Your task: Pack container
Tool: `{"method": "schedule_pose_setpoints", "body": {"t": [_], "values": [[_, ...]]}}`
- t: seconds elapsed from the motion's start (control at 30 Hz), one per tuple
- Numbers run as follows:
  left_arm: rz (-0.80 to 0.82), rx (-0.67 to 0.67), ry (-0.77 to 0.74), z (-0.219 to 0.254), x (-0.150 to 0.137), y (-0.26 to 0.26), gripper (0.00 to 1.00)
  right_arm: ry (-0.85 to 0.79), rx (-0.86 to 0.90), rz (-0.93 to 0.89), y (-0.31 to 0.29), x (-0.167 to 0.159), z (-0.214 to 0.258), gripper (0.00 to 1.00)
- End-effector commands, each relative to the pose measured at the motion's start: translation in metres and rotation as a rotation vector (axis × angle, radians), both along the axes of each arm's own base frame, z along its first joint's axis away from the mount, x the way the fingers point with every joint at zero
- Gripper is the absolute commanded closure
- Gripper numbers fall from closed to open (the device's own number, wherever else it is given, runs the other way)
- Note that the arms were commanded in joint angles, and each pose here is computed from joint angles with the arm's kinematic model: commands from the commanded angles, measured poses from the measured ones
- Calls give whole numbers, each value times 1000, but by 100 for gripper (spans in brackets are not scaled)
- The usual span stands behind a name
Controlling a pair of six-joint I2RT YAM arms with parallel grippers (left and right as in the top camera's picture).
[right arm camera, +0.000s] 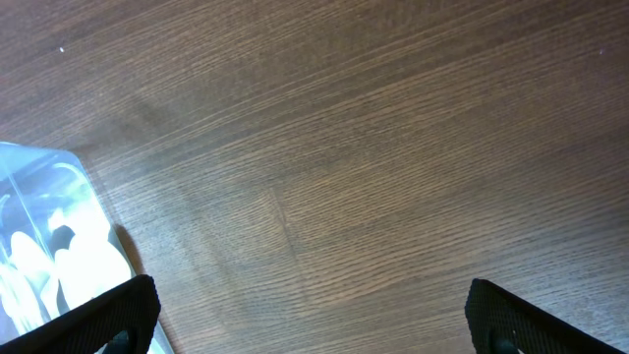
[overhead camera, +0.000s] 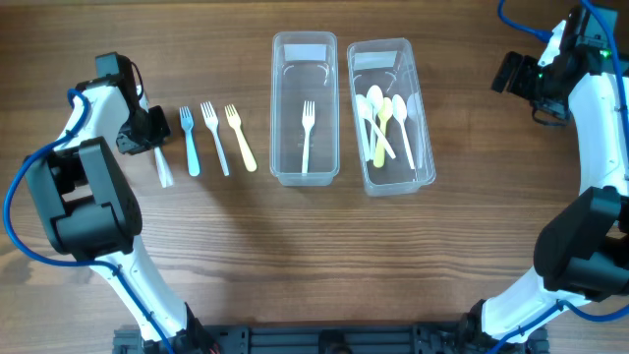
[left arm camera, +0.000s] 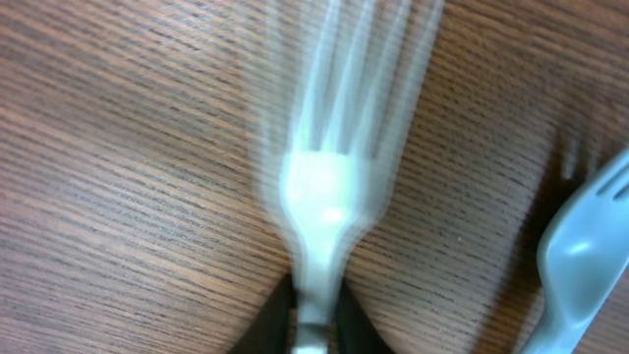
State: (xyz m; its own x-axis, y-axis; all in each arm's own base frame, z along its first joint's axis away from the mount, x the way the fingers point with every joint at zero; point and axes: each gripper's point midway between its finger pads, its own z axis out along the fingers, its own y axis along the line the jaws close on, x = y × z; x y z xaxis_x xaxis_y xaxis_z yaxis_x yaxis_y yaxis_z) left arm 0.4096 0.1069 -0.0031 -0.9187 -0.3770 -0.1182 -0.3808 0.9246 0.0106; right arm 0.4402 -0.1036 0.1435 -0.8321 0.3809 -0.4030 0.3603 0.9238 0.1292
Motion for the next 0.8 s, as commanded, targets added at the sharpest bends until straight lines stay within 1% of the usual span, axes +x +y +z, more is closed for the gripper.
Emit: {"method": "schedule_pose_setpoints", "body": {"t": [0.0, 0.1, 0.17, 0.23, 0.3, 0.37, 0.47, 0.57, 0.67, 0.73, 0.77], "values": [[-25, -25, 54, -20, -8, -7, 96, 16, 14, 3, 3, 0, -9, 1], [-39, -28, 68, -15, -10, -13, 96, 16, 13, 4, 3, 0, -9, 0], [-67, -26, 66, 8, -8, -25, 96, 16, 14, 3, 3, 0, -9, 0], [-102, -26, 34, 39, 0, -39, 96, 16, 14, 3, 3, 0, -9, 0], [-164, -84, -44, 85, 14, -72, 96, 16, 14, 3, 3, 0, -9, 1], [-263, -157, -163, 135, 27, -120, 96, 16, 14, 3, 3, 0, -9, 0], [-407, -166, -295, 178, 32, -180, 96, 16, 14, 3, 3, 0, -9, 0], [-520, -194, -342, 190, 25, -243, 96, 16, 14, 3, 3, 0, -9, 0], [-633, -206, -325, 175, 15, -298, 96, 16, 14, 3, 3, 0, -9, 0], [-624, -177, -313, 157, 17, -319, 91, 16, 14, 4, 3, 0, -9, 0], [-590, -152, -308, 145, 21, -326, 90, 16, 14, 3, 3, 0, -9, 0]]}}
